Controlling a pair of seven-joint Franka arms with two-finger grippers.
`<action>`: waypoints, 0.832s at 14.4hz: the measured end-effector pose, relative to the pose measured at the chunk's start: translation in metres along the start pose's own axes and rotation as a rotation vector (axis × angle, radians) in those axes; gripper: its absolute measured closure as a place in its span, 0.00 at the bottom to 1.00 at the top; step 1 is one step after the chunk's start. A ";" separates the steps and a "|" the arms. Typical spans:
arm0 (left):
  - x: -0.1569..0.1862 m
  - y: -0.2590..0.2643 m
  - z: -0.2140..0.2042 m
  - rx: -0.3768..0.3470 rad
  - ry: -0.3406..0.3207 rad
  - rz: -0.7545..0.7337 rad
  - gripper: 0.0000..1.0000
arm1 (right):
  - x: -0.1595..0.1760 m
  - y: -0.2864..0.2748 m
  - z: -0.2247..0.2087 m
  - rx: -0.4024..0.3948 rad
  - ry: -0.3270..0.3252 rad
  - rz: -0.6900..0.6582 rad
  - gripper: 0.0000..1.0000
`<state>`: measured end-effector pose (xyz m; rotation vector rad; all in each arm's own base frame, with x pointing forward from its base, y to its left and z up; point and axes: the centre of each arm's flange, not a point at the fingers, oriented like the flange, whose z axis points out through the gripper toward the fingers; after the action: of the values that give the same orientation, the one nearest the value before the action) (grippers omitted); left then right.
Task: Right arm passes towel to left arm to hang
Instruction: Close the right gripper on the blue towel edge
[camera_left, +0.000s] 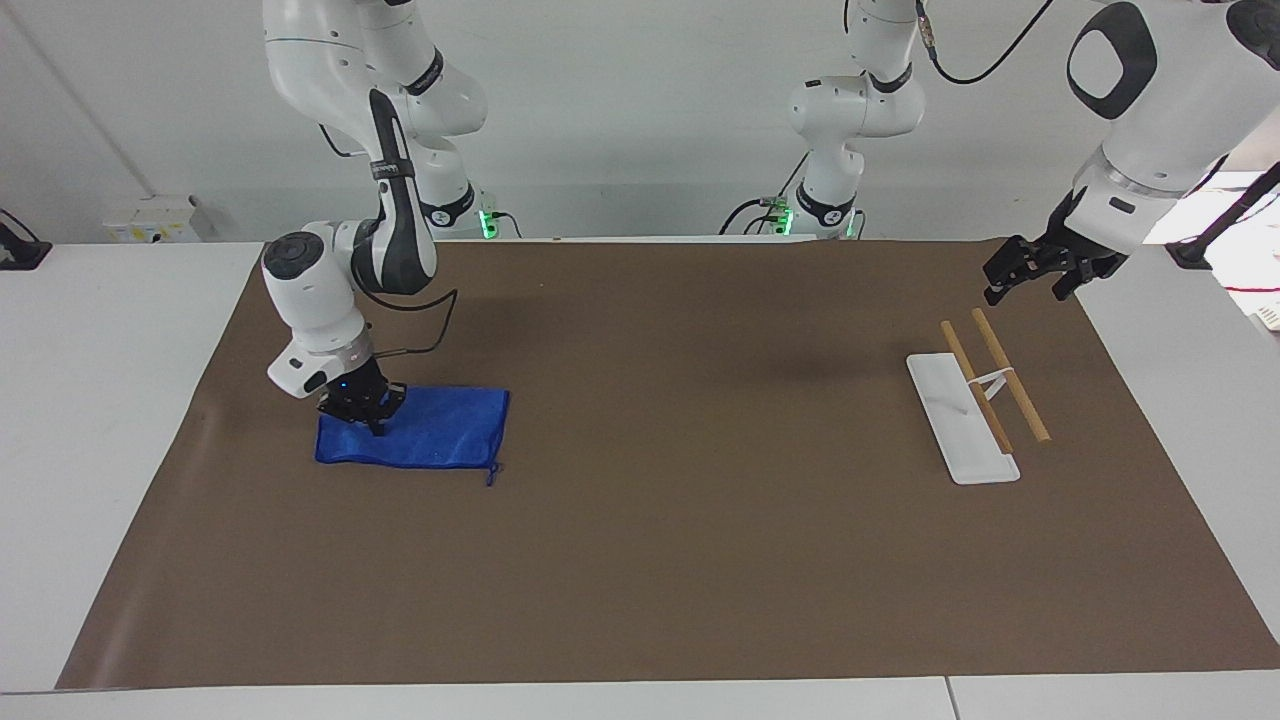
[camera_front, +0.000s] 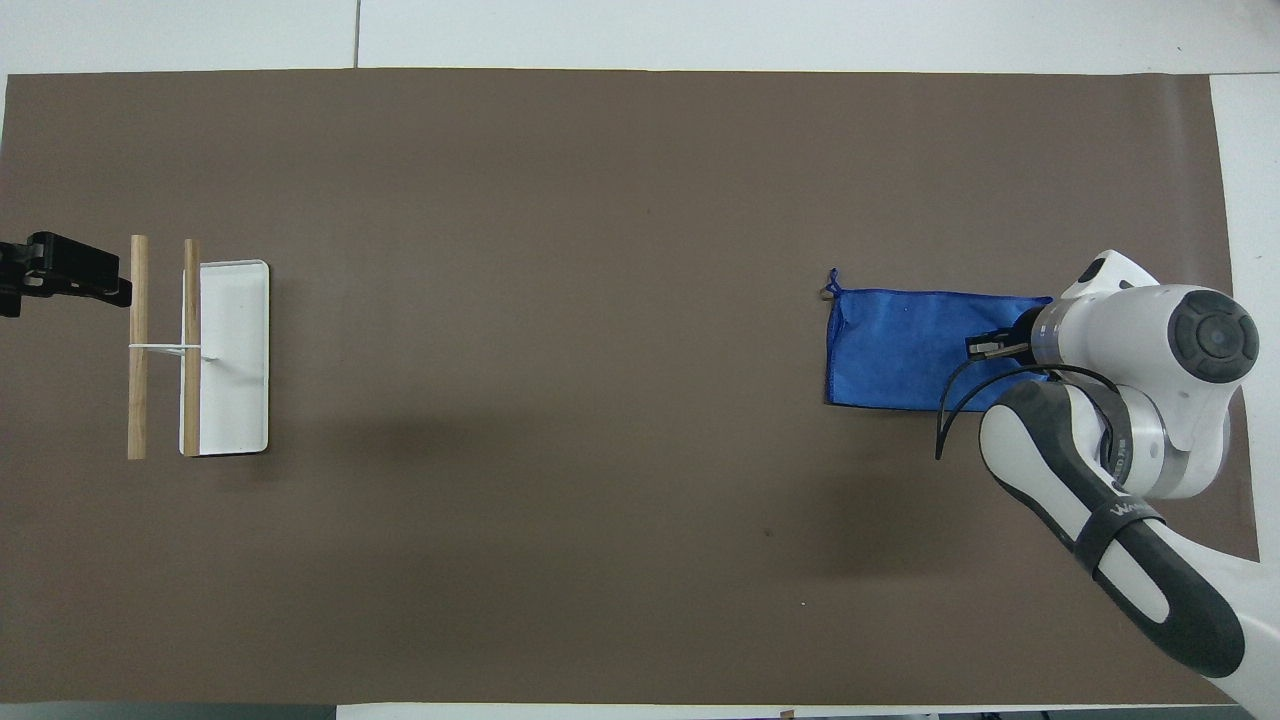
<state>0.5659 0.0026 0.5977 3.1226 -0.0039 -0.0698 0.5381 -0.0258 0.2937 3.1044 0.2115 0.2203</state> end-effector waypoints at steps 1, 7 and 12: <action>0.000 0.000 0.000 0.000 0.000 0.000 0.00 | 0.000 0.000 0.000 0.000 0.001 0.000 0.99; 0.000 0.000 0.000 0.000 0.000 0.000 0.00 | 0.024 0.003 -0.026 0.001 0.041 0.010 0.59; 0.000 0.000 0.000 0.000 0.000 0.001 0.00 | 0.011 0.002 -0.011 0.059 0.009 0.088 0.04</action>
<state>0.5659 0.0022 0.5977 3.1226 -0.0049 -0.0698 0.5472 -0.0261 0.3058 3.1758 0.0831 0.2334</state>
